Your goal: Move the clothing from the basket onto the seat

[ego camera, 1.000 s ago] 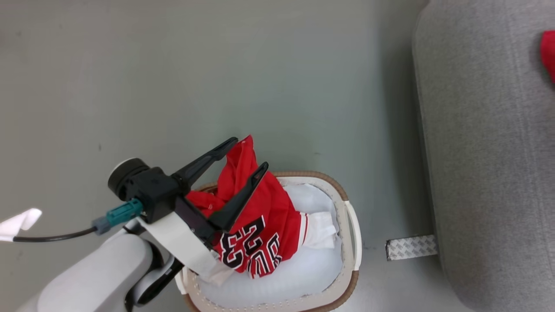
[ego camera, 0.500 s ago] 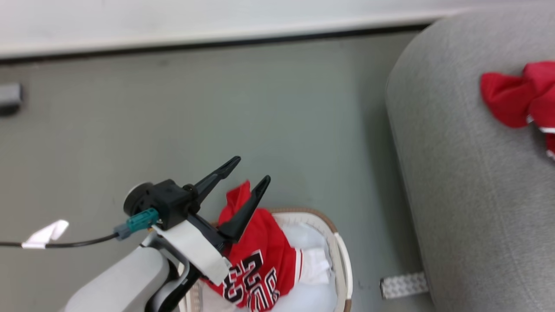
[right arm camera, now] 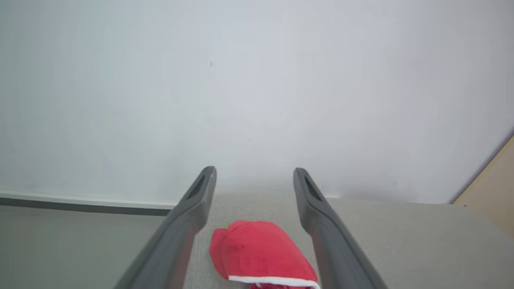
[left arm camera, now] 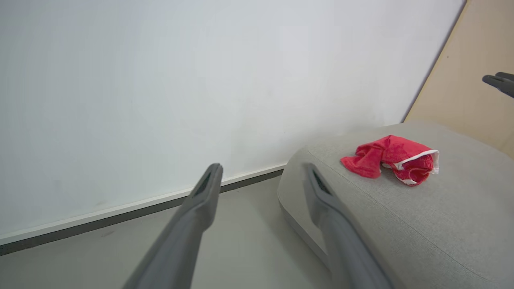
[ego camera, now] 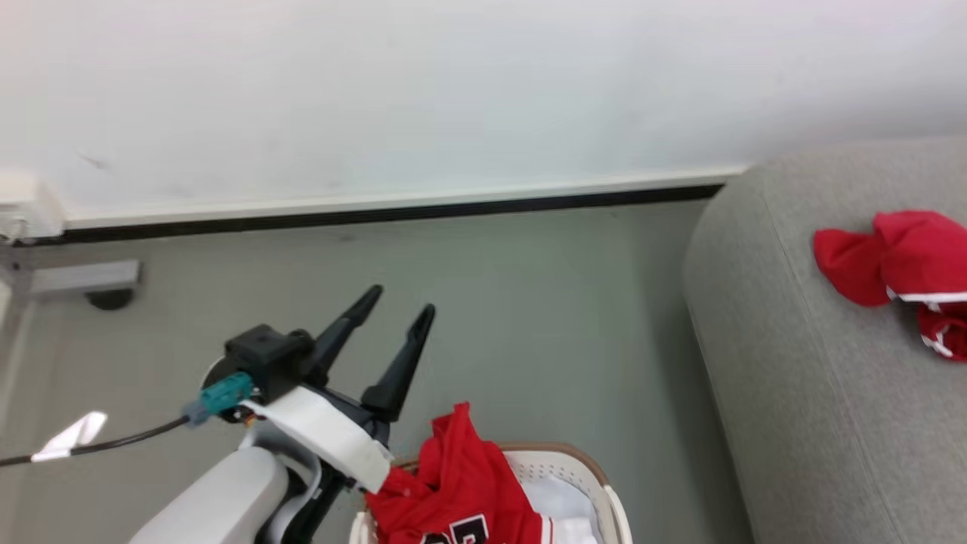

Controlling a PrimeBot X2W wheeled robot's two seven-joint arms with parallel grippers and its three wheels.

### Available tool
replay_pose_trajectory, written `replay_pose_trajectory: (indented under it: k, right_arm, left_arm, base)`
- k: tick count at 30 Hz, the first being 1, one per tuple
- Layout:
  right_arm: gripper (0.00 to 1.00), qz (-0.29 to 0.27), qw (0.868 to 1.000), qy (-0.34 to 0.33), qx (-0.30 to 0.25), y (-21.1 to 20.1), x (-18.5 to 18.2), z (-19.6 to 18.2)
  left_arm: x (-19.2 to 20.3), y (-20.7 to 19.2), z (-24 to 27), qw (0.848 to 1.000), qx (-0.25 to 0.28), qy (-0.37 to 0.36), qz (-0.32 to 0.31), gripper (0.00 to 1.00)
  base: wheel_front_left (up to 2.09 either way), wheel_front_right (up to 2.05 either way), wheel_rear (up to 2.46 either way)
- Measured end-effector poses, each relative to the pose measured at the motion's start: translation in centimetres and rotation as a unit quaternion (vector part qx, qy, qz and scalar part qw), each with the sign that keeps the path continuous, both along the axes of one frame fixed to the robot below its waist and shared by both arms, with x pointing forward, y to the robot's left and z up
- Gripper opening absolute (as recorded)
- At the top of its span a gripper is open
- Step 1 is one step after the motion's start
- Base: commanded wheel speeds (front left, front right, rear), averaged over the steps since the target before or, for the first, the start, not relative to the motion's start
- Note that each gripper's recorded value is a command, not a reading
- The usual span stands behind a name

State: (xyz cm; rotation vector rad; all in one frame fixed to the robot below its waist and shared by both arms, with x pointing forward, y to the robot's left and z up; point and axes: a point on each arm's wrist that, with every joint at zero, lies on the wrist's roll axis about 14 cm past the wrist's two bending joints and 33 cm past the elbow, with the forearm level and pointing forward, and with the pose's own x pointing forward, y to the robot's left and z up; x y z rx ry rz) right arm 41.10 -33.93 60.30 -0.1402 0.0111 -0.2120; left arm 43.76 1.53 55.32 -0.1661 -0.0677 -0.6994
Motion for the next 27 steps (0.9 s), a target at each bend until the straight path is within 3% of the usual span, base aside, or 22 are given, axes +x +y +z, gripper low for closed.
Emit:
replay_pose_trajectory:
  k: [5,12,20,27]
  right_arm:
    - [1.00,0.050,0.995,-0.082,0.010,3.5,0.3,2.8]
    - [1.00,0.112,0.983,-0.136,0.056,9.1,-0.1,1.9]
    - [1.00,0.154,0.976,-0.117,0.096,13.6,-1.1,-3.0]
    - [1.00,0.174,0.973,-0.091,0.118,16.0,-2.9,-6.1]
  left_arm:
    - [0.2,3.9,1.5,0.997,-0.015,-0.014,0.072,1.00]
    - [-0.2,9.5,2.7,0.984,-0.016,-0.045,0.169,1.00]
    - [-2.2,15.2,0.6,0.965,-0.020,-0.026,0.262,1.00]
    - [-5.0,17.6,-0.9,0.951,-0.019,-0.019,0.307,1.00]
  base:
    - [0.00,0.00,0.00]
    - [0.00,0.00,0.00]
    - [0.00,0.00,0.00]
    - [0.00,0.00,0.00]
